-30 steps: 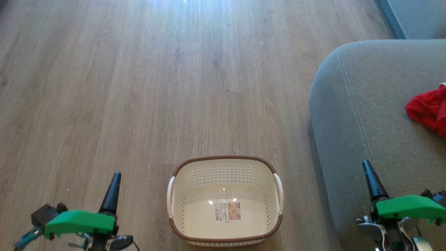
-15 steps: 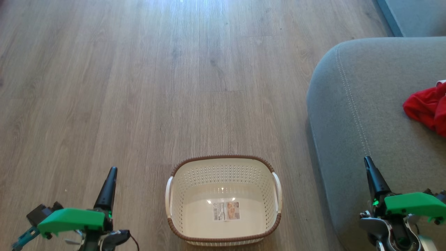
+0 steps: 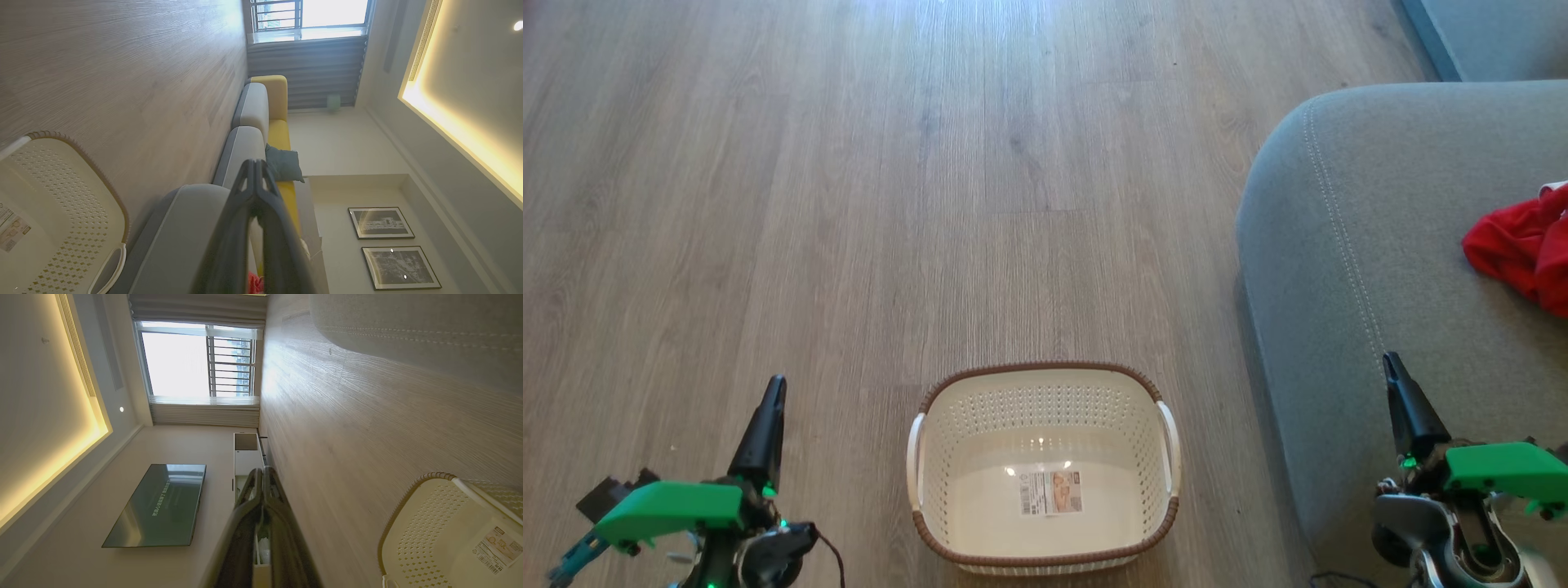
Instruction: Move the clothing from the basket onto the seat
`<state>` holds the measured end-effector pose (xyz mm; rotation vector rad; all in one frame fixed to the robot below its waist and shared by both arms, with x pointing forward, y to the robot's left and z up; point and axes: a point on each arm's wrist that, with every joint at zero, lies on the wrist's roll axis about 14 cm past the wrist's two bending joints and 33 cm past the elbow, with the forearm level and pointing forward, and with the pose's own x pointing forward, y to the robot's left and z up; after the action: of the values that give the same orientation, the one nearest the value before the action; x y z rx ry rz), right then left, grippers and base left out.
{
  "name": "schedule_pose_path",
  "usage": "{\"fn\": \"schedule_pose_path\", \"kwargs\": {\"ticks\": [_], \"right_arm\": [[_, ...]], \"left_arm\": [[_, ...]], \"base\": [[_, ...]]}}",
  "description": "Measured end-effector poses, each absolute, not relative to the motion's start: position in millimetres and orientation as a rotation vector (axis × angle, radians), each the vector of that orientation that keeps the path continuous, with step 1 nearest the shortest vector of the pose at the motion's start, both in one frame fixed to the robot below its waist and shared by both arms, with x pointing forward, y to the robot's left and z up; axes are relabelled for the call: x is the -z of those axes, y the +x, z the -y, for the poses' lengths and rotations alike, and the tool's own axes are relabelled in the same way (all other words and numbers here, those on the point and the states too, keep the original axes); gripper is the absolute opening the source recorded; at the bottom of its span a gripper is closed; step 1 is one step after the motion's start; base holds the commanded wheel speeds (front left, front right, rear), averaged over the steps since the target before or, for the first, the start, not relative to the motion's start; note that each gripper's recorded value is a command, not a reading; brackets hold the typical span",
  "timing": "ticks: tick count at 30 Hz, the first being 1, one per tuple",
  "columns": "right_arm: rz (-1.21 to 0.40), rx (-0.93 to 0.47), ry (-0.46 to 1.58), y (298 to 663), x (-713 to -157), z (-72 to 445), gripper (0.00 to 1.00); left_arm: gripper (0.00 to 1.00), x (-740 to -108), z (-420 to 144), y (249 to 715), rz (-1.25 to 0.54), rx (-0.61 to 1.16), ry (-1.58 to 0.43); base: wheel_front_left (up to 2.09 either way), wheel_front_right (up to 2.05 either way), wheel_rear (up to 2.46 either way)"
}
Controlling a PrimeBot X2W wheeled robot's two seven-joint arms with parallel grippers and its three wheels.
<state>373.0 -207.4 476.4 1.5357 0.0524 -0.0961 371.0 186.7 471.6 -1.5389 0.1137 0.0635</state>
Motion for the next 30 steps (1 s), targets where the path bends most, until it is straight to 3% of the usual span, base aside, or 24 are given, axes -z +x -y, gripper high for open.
{"fn": "schedule_pose_path", "kwargs": {"ticks": [30], "right_arm": [[-0.050, 0.094, 1.575, 372.8, -476.7, 207.9, 0.00]], "left_arm": [[0.00, -477.3, -187.5, 375.4, -0.096, -0.053, -1.571]], "base": [[0.00, 0.00, 0.00]]}}
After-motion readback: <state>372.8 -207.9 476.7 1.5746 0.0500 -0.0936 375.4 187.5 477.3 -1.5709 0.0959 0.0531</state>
